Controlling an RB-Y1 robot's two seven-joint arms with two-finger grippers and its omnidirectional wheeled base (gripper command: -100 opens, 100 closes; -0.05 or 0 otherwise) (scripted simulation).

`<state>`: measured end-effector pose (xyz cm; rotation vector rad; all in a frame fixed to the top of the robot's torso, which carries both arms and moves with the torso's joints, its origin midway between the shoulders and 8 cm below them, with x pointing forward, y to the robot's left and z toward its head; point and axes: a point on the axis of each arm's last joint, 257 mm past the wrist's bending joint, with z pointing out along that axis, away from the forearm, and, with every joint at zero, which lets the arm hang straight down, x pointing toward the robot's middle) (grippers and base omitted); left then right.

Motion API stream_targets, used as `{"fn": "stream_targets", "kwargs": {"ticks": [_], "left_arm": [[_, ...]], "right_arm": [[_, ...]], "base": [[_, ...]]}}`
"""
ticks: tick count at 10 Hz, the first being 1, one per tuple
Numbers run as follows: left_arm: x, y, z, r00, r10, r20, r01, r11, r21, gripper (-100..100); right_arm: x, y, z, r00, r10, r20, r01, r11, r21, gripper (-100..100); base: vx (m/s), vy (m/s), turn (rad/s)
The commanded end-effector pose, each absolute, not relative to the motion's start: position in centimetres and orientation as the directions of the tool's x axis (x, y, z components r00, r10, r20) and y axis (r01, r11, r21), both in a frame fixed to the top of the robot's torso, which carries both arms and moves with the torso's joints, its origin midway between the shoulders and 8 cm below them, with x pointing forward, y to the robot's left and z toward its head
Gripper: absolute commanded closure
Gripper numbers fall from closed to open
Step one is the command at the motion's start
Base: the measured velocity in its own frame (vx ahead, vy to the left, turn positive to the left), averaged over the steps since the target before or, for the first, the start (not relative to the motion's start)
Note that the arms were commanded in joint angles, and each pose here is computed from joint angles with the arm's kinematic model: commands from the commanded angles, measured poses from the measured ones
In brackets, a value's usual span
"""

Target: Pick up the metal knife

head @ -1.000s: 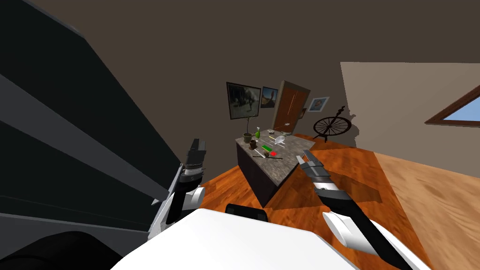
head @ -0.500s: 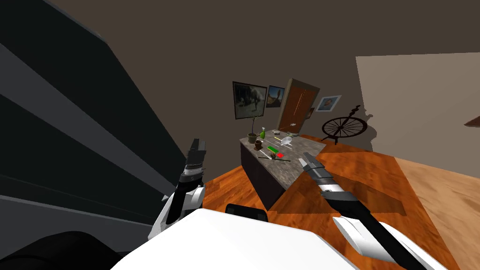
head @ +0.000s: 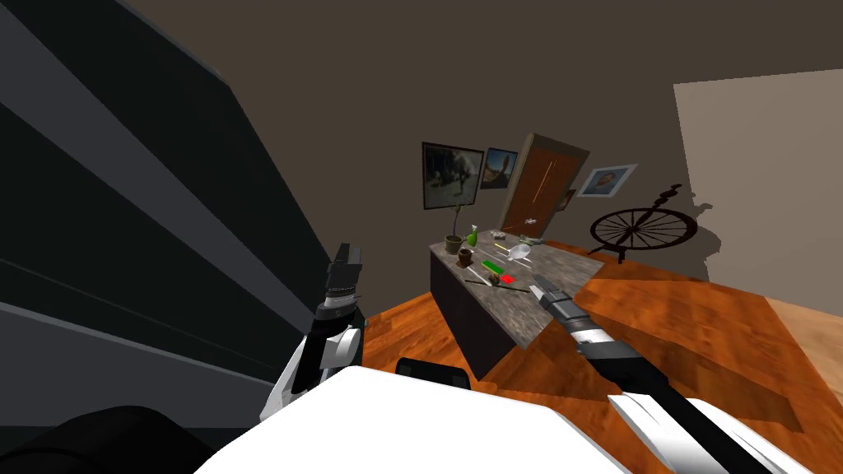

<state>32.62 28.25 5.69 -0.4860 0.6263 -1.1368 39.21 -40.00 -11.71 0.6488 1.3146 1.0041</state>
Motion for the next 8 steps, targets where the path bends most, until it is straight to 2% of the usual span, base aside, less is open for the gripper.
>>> {"fn": "stream_targets", "kwargs": {"ticks": [1, 5, 8], "left_arm": [[32.6, 28.3, 5.7, 0.284, -0.936, -0.209, 0.677, 0.351, -0.647, 0], [32.6, 28.3, 5.7, 0.284, -0.936, -0.209, 0.677, 0.351, -0.647, 0], [32.6, 28.3, 5.7, 0.284, -0.936, -0.210, 0.677, 0.351, -0.647, 0]], "right_arm": [[39.3, -40.4, -12.5, -0.060, 0.864, -0.500, -0.207, 0.479, 0.853, -100], [38.6, -42.6, -15.9, -0.122, 0.813, -0.569, -0.115, 0.558, 0.822, -100], [38.6, -42.6, -15.9, -0.122, 0.813, -0.569, -0.115, 0.558, 0.822, -100]], "base": [[0.035, 0.040, 0.120], [0.048, 0.055, 0.166], [0.000, 0.000, 0.001]]}}
